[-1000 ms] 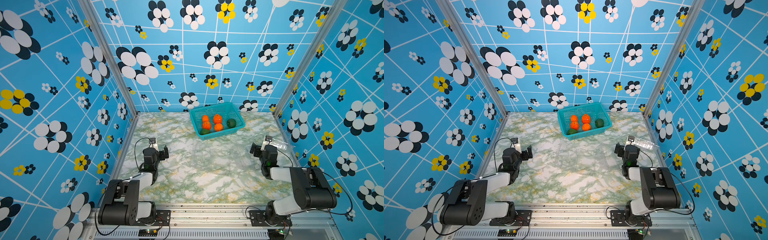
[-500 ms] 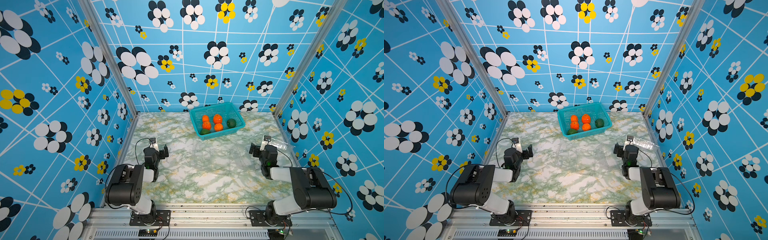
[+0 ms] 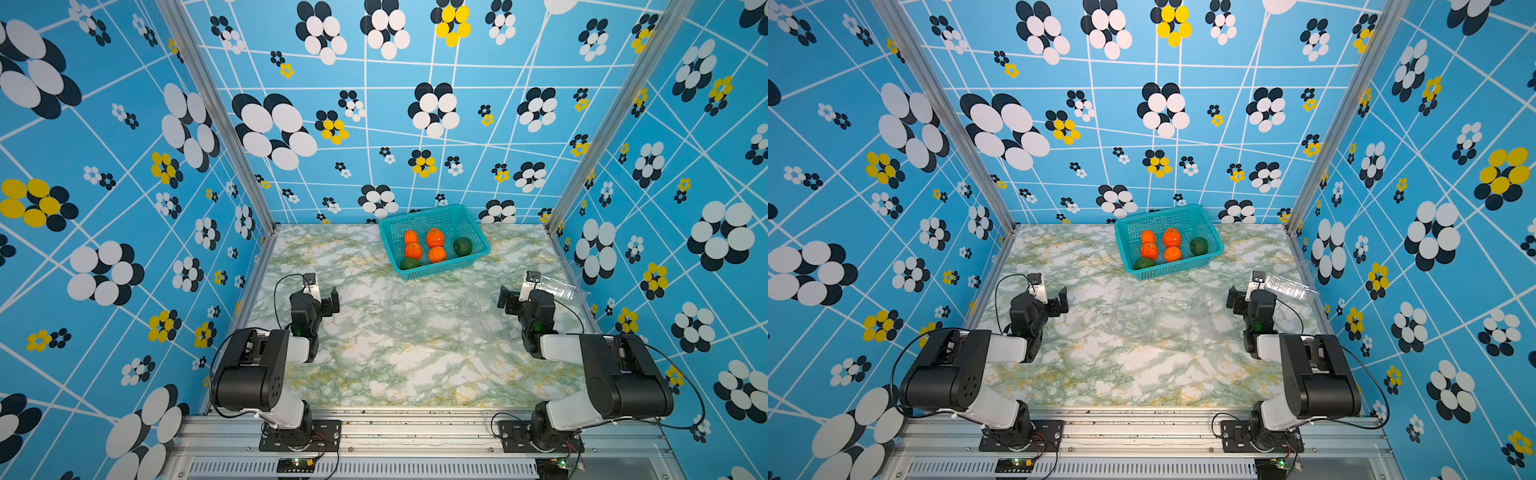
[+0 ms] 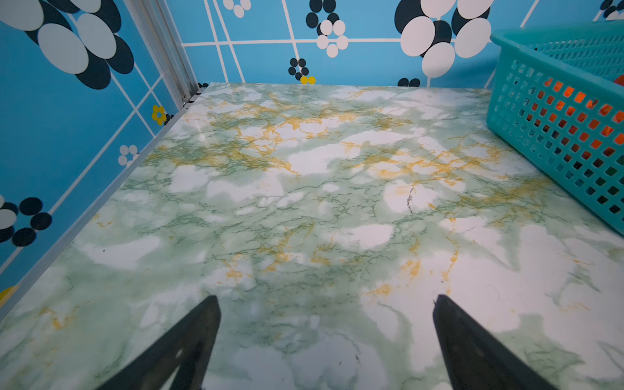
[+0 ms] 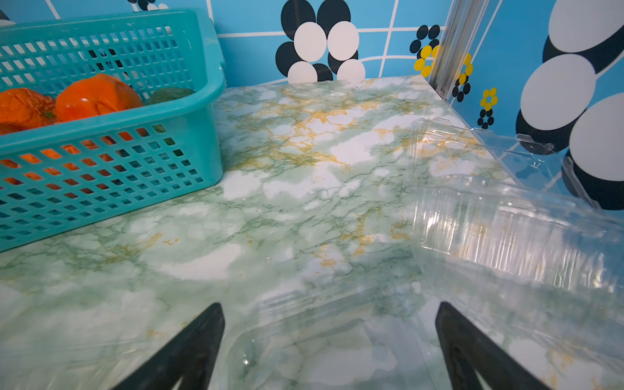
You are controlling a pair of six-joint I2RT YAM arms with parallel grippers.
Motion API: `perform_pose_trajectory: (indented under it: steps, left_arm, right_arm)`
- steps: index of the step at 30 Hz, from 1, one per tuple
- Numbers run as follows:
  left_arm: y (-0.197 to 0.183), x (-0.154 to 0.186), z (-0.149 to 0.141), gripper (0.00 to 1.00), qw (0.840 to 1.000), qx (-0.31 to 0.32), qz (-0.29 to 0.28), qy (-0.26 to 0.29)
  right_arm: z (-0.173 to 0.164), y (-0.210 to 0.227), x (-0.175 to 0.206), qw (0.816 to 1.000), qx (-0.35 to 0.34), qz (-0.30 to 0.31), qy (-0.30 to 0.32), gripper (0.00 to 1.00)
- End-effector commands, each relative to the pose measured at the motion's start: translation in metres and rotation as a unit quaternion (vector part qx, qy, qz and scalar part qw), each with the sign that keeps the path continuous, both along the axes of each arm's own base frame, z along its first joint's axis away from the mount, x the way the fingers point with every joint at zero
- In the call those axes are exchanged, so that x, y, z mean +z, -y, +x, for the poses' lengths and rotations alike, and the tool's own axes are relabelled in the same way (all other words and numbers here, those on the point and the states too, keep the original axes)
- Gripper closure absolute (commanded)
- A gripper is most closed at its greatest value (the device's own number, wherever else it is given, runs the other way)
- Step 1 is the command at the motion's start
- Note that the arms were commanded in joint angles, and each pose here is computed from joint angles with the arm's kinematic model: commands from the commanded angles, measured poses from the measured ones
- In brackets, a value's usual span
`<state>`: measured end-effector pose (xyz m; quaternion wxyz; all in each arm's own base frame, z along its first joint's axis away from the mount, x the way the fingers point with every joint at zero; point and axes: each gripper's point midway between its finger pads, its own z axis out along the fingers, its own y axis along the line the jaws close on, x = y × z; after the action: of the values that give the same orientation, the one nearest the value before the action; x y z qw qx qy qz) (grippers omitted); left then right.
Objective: Take oranges out of containers
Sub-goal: Reset both arms
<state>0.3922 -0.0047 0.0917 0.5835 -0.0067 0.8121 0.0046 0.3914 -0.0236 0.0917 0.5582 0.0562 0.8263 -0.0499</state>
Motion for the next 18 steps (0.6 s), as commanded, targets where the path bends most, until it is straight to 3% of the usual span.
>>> perform_pose_trajectory:
  steps: [1, 18]
  left_arm:
    - [0.0003, 0.0064, 0.0056, 0.00, 1.000, 0.002, 0.017, 0.007]
    - [0.0005, 0.0054, 0.0050, 0.01, 1.000, 0.001, 0.017, 0.005]
  right_arm:
    - [0.0031, -0.0039, -0.0005, 1.000, 0.008, -0.002, -0.004, 0.01]
    - [0.0034, -0.0041, -0.0003, 1.000, 0.009, -0.001, -0.004, 0.01]
